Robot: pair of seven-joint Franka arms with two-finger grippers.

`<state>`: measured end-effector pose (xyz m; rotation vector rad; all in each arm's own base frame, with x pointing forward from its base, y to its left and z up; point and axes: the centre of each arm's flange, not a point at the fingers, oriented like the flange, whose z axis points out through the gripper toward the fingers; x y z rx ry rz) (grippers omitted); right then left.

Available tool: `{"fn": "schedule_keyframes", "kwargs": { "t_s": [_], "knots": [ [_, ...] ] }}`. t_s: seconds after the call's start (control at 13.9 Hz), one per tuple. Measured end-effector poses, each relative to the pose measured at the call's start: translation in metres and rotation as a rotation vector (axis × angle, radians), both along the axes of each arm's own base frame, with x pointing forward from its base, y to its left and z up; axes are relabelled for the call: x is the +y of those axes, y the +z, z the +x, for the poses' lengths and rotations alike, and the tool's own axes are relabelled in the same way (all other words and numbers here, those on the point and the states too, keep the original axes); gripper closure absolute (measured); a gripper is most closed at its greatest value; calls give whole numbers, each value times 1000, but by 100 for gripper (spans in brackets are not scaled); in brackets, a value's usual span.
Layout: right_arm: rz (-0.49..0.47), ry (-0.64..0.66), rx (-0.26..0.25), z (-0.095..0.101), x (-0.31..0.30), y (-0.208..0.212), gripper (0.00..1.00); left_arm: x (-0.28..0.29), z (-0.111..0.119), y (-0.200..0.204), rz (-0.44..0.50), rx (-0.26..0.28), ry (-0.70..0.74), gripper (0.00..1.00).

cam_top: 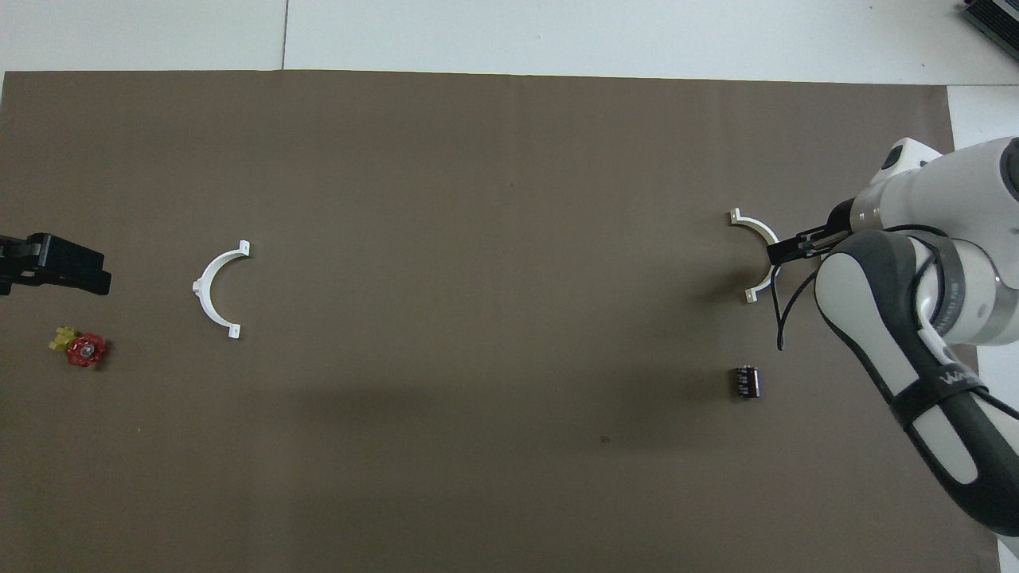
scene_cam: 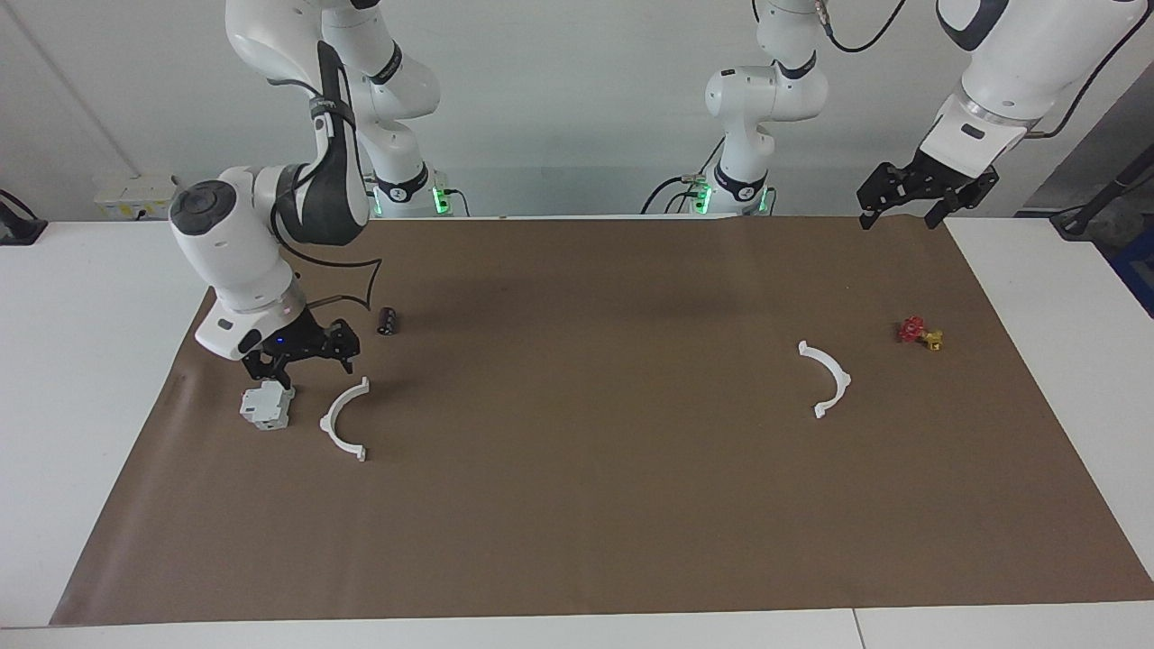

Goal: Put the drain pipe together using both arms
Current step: 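Grasp the white pipe half with the right gripper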

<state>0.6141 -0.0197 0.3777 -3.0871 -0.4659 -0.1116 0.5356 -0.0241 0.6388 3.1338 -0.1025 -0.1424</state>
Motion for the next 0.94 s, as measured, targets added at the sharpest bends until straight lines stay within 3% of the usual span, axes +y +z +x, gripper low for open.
{"fn": "schedule_keyframes", "kwargs": {
  "t_s": [0.36, 0.72, 0.86, 0.94],
  "knots": [
    [-19, 72, 0, 11, -5, -50, 0, 0, -1, 2, 0, -3, 0, 0],
    [-25, 83, 10, 9, -26, -68, 0, 0, -1, 2, 0, -4, 0, 0],
    [-24, 81, 21, 6, -27, -73, 2, 0, -1, 2, 0, -4, 0, 0],
    [-23, 81, 26, 4, -27, -76, 8, 0, -1, 2, 0, -4, 0, 0]
  ]
}}
